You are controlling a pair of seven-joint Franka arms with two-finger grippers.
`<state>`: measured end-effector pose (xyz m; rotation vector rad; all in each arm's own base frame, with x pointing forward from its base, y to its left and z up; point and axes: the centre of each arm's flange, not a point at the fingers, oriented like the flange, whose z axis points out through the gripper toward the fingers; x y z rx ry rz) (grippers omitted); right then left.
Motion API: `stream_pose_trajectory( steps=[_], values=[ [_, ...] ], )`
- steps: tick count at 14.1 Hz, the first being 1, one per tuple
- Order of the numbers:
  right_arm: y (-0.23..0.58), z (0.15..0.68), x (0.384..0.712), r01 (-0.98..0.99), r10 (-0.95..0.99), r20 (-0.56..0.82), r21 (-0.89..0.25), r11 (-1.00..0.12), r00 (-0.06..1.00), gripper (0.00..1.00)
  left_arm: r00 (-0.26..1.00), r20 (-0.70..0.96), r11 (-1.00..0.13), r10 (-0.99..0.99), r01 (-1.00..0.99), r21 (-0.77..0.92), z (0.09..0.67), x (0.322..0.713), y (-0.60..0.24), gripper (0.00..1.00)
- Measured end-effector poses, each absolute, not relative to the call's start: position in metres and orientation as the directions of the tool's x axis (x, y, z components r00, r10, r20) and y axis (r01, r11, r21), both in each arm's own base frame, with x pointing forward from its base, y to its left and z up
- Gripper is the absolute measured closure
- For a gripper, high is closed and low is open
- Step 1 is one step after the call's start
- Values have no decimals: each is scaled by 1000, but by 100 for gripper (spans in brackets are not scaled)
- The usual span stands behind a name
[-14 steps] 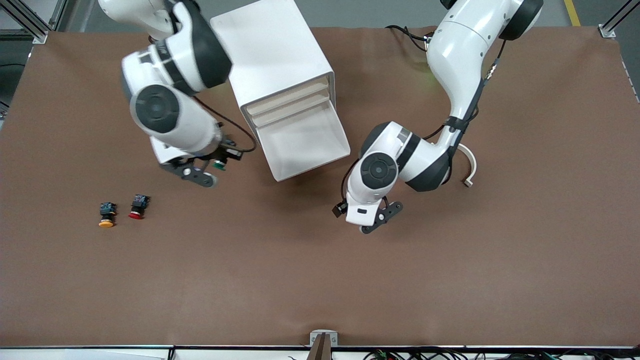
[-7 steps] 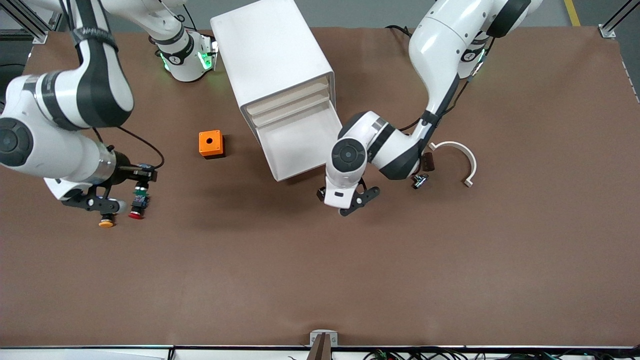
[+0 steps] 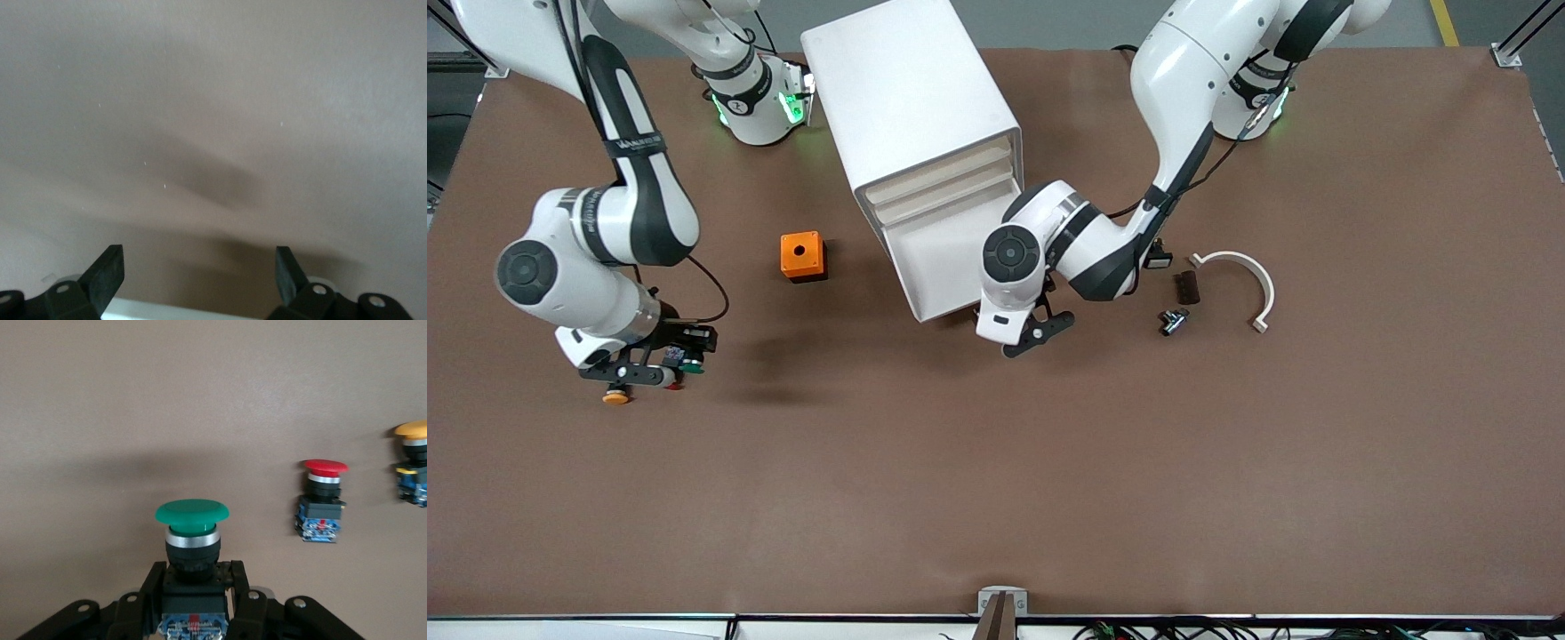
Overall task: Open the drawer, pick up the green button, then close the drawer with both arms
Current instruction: 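Push the drawer shut with the left gripper while the right gripper lowers the button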
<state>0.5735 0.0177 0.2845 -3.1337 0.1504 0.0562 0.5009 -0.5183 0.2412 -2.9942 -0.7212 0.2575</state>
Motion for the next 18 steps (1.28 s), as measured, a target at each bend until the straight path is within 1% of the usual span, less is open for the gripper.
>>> stream_pose_trajectory(
  steps=[2, 10, 18],
  values=[
    [18, 266, 565, -94, -94, -14, -1, -996, 995, 57, 887, -151, -899, 437, 428, -89, 240, 489, -529, 0],
    [16, 208, 558, -96, -96, -3, 13, -995, 995, 57, 916, -206, -938, 346, 339, -66, 244, 434, -575, 0],
    [15, 189, 558, -139, -139, 6, -2, -990, 990, 57, 918, -255, -953, 303, 297, -62, 240, 395, -600, 0]
  ],
)
